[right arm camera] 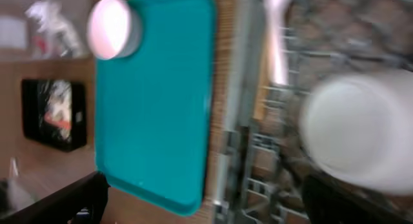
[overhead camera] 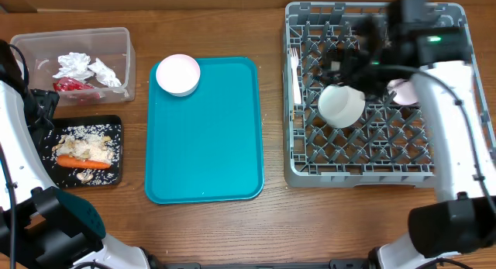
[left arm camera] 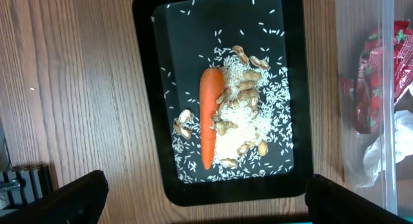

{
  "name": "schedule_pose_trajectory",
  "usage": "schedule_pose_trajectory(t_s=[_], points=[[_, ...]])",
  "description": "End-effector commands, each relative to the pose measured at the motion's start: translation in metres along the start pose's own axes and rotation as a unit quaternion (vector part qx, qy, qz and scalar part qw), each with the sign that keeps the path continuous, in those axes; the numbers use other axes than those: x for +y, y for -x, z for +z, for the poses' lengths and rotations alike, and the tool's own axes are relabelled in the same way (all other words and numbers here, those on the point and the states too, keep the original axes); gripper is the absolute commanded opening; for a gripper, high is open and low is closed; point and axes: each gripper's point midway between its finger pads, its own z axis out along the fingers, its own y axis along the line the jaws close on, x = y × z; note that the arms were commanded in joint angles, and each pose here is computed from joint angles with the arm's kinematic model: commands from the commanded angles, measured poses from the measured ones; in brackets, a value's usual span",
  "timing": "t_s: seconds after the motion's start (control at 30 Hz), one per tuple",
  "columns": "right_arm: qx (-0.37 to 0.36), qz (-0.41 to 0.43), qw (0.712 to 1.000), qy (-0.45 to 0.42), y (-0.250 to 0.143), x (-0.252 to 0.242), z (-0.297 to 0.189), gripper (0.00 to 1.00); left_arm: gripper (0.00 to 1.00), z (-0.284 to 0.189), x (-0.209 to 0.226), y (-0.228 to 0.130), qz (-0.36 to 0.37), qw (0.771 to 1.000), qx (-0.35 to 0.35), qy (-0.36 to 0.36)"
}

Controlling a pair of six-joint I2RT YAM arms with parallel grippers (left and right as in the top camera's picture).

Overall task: Sort waste into correct bins and load items into the dishwasher rack
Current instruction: 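Open the right gripper and lift it off the white bowl, then move the right gripper left to the pink bowl on the tray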

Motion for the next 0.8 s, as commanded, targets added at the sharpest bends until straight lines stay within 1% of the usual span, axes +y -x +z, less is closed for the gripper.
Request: schedule_pose_trajectory(t_s=[0.0, 0.1, 0.13, 0.17, 0.23, 0.27, 0.4, 0.47, 0.6, 0.7, 0.77], points=[[-0.05, -0.105, 0.992, 0.051, 0.009, 0.074, -0.003, 1.0, 1.0, -0.005, 0.001, -0.001, -0.01, 1.0, -0.003, -0.006], [-0.099, -0.156, 0.981, 0.052, 0.025, 0.102, 0.003, 1.0, 1.0, -0.005, 0.001, -0.001, -0.01, 1.0, -0.003, -0.006], [-0.131, -0.168, 0.976, 0.047, 0.038, 0.112, 0.003, 1.0, 1.0, -0.005, 0.001, -0.001, -0.01, 1.0, -0.004, -0.006], [-0.146, -0.168, 0.974, 0.049, 0.044, 0.118, 0.004, 0.98, 1.0, -0.005, 0.001, -0.001, -0.01, 1.0, -0.003, -0.006], [-0.16, -0.164, 0.972, 0.059, 0.05, 0.126, 0.006, 0.85, 1.0, -0.005, 0.001, -0.001, -0.01, 1.0, -0.003, -0.006], [-0.162, -0.158, 0.972, 0.064, 0.052, 0.13, 0.009, 0.82, 1.0, -0.005, 0.001, -0.001, -0.011, 1.0, -0.004, -0.006], [-0.155, -0.146, 0.974, 0.077, 0.056, 0.141, 0.035, 0.83, 1.0, -0.005, 0.001, -0.001, -0.01, 1.0, -0.003, -0.006], [-0.146, -0.154, 0.974, 0.082, 0.057, 0.148, 0.058, 0.83, 1.0, -0.005, 0.001, -0.001, -0.01, 1.0, -0.003, -0.006], [-0.129, -0.189, 0.968, 0.099, 0.048, 0.173, 0.108, 0.83, 1.0, -0.005, 0.001, -0.001, -0.01, 1.0, -0.003, -0.006], [-0.133, -0.219, 0.962, 0.093, 0.041, 0.19, 0.132, 0.83, 1.0, -0.005, 0.001, -0.001, -0.01, 1.0, -0.003, -0.006], [-0.15, -0.243, 0.955, 0.073, 0.039, 0.201, 0.145, 0.88, 1.0, -0.005, 0.001, -0.001, -0.01, 1.0, -0.003, -0.006]])
